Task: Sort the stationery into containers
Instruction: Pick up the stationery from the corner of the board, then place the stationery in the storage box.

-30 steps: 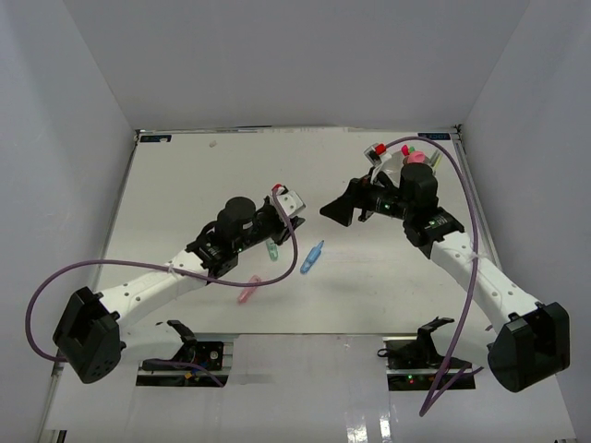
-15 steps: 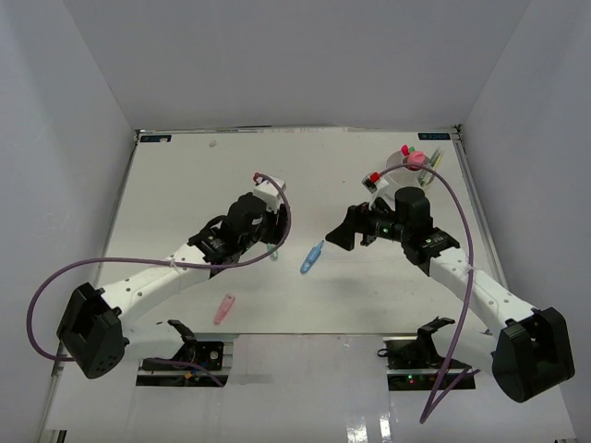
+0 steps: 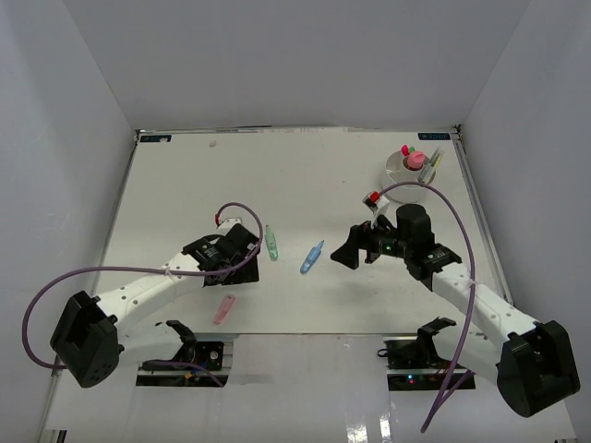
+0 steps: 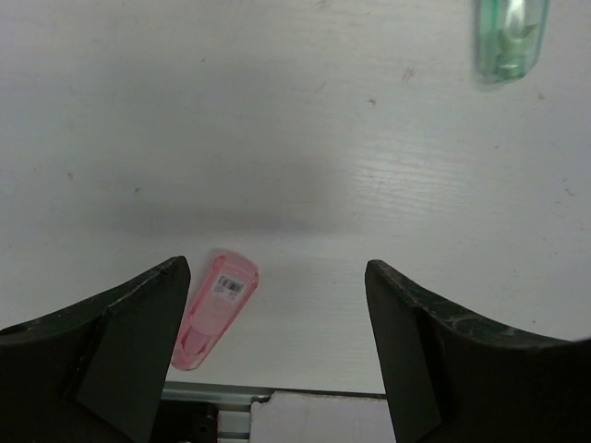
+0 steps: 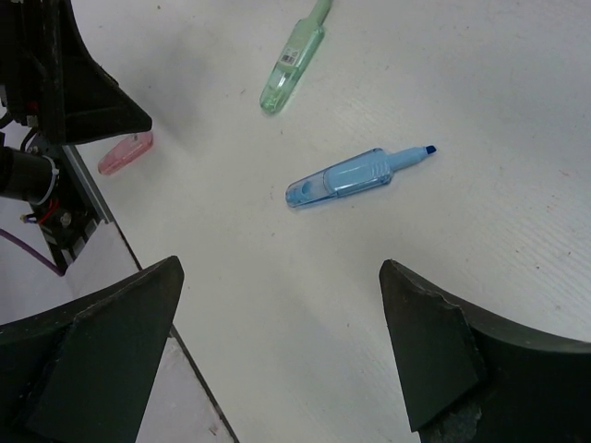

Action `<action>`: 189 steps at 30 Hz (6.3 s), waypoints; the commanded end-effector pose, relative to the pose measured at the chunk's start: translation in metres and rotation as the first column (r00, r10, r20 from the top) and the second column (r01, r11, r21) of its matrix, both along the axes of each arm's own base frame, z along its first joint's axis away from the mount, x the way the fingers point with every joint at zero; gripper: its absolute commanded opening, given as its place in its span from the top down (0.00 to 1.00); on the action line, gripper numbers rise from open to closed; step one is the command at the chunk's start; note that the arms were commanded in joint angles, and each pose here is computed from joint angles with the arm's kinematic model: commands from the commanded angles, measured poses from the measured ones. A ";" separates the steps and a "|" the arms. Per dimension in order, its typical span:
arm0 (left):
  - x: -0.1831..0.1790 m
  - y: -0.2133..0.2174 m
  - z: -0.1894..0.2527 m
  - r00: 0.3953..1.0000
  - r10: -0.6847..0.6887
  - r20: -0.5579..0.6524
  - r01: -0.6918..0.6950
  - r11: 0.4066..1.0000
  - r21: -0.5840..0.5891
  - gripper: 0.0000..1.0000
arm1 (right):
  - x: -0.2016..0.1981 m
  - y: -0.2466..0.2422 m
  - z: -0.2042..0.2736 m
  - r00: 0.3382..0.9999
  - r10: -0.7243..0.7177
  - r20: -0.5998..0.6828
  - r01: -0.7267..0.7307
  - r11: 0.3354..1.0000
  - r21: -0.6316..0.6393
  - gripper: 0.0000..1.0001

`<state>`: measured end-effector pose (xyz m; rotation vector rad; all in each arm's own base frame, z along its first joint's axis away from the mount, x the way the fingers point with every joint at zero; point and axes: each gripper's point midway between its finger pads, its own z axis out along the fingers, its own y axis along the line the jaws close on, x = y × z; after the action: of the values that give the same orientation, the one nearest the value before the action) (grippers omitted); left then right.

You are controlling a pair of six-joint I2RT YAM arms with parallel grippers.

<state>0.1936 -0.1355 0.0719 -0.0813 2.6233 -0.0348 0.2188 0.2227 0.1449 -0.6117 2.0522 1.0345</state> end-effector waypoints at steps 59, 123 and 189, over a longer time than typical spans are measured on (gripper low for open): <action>-0.026 -0.026 -0.050 0.987 0.047 -0.156 -0.072 0.985 -0.159 0.66 | -0.027 0.003 -0.006 0.991 0.104 0.089 -0.111 0.991 0.078 0.08; 0.052 -0.171 0.102 0.429 -0.703 0.567 0.874 0.482 -0.063 0.64 | 0.038 0.095 0.054 0.995 0.056 -0.084 -0.042 0.986 0.159 0.60; 0.143 -0.046 0.070 0.874 -0.273 0.403 0.276 0.960 0.053 0.02 | 0.249 -0.216 0.043 0.554 -0.829 0.076 0.833 0.552 -0.046 0.43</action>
<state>0.3310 -0.1768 0.1228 0.2993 2.2355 -0.1146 0.4566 0.0096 0.1586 0.3782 2.0426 0.3454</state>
